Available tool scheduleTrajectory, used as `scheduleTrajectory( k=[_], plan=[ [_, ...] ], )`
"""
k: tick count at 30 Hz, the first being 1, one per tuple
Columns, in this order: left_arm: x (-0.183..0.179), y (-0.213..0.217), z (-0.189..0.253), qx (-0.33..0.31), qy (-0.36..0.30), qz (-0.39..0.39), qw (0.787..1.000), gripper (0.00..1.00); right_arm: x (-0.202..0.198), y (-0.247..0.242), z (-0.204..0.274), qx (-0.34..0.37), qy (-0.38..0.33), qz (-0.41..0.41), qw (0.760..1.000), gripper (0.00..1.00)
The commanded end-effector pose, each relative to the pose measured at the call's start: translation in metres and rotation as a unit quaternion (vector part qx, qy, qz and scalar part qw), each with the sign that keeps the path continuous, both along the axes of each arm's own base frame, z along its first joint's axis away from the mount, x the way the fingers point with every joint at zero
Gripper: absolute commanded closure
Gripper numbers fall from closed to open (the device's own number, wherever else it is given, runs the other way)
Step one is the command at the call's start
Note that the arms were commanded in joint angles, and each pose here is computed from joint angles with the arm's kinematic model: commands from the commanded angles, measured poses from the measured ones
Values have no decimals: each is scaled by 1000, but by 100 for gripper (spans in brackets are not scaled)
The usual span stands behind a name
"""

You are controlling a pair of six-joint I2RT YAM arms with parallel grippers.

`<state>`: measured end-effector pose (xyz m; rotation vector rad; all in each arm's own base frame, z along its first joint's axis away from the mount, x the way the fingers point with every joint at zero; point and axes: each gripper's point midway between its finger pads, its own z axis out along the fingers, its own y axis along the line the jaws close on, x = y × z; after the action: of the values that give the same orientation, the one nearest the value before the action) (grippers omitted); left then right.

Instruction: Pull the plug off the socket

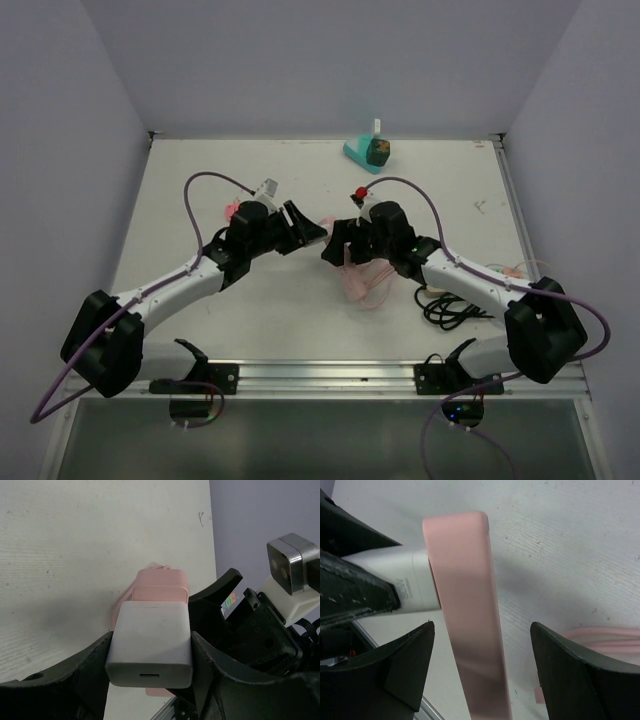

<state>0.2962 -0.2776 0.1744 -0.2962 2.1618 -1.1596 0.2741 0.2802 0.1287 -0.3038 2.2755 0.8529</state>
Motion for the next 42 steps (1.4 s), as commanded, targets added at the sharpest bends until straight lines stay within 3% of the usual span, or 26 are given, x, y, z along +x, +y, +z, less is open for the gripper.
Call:
scheduleTrajectory(
  k=[1,2,4,5,8,11,35,42],
  plan=[
    [-5,-7,29,-24,-50,-22,998,100,18,20,37,43,-45,9,998,20],
    [-6,-7,27,-21,-50,-23,998,100,19,21,37,43,-45,9,998,23],
    [-8,-8,25,-16,-48,-26,998,100,20,21,34,41,-43,8,998,39],
    [-9,-7,24,-16,-47,-25,998,100,19,20,33,39,-42,8,998,52],
    [-8,0,25,-8,-54,-13,998,100,19,14,25,23,-39,2,999,72],
    [-9,4,30,-5,-62,-7,998,100,16,5,15,5,-34,-10,999,100],
    [-38,37,59,-37,-116,28,992,100,29,-58,-23,-71,-2,-163,984,100],
    [-31,73,25,69,-90,84,990,100,31,-62,7,-56,-33,-127,990,100]
  ],
)
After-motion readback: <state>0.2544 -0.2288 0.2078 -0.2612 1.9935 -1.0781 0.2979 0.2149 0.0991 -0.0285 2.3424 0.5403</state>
